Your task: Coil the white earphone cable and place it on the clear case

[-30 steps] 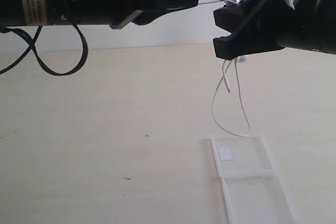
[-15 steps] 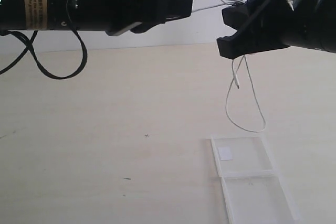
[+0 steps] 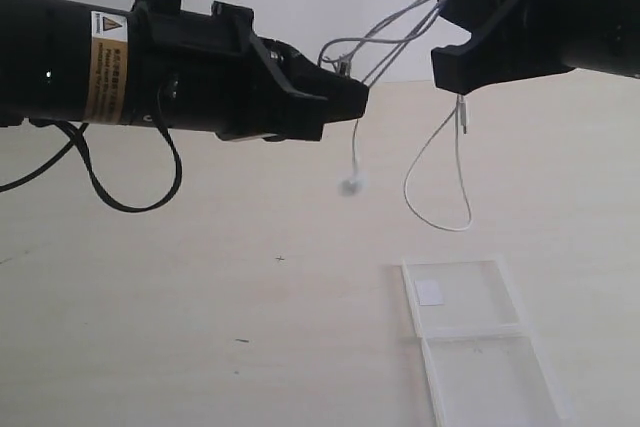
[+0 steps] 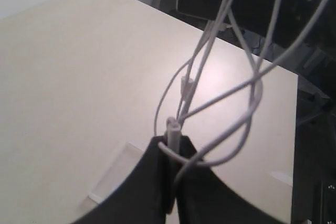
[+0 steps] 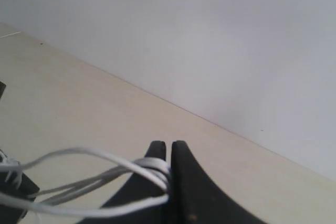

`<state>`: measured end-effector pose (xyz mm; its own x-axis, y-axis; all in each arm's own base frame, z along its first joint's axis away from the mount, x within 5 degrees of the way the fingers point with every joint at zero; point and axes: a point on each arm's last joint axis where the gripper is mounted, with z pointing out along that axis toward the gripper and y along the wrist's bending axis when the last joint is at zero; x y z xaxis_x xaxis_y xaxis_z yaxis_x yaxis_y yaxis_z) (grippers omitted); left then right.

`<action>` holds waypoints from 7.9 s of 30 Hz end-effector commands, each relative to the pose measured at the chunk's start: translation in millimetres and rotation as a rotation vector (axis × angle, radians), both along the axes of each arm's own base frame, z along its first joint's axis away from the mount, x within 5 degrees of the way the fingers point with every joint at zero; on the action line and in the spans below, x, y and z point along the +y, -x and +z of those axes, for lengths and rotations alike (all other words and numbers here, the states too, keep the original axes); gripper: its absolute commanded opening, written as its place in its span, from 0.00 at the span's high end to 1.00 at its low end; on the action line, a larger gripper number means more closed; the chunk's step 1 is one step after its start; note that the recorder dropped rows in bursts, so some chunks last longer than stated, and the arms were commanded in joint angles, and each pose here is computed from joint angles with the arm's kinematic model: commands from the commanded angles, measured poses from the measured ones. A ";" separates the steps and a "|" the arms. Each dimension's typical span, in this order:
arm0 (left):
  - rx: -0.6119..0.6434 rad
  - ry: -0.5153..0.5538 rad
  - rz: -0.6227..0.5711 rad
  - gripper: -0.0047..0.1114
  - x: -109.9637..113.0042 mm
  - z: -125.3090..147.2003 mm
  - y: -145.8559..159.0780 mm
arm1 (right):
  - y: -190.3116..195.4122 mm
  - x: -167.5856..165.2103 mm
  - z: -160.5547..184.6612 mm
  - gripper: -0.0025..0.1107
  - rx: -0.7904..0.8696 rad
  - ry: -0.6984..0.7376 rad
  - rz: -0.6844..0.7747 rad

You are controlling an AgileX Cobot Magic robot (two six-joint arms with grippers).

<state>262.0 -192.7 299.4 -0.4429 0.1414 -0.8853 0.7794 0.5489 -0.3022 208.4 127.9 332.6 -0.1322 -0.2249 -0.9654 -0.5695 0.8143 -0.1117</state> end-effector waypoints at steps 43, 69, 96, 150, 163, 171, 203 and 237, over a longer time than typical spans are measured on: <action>-0.064 -0.147 0.212 0.96 16.0 -10.4 -16.8 | 32.8 -49.6 1.2 0.98 -0.016 -0.085 -0.300; -0.079 -0.266 0.355 0.96 33.2 -34.8 -18.7 | 35.5 -45.9 -52.4 0.98 0.213 -0.162 -0.314; -0.077 -0.263 0.347 0.96 32.6 -34.8 -18.2 | 33.9 -20.9 18.1 0.98 0.306 -0.666 -0.132; -0.065 -0.252 0.325 0.96 30.7 -35.0 -16.6 | 31.3 -36.2 24.1 0.98 0.832 0.163 -0.407; -0.065 -0.252 0.325 0.96 30.7 -35.0 -16.6 | 25.1 -24.0 11.8 0.98 0.942 0.146 -0.379; -0.068 -0.255 0.335 0.96 31.5 -35.0 -17.3 | 25.0 -24.6 2.3 0.98 0.966 0.172 -0.390; -0.071 -0.258 0.343 0.96 32.1 -34.9 -17.8 | 29.6 -22.5 -3.5 0.98 1.009 0.175 -0.355; -0.070 -0.257 0.341 0.96 31.9 -34.9 -17.6 | 22.0 -16.2 -44.1 0.98 1.055 0.183 -0.359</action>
<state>279.6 -162.1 266.1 -0.4389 0.2168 -0.8720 0.5603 0.8247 -0.0770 181.2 109.9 294.7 -0.9445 -0.1288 -0.3021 -0.1853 0.9685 0.1662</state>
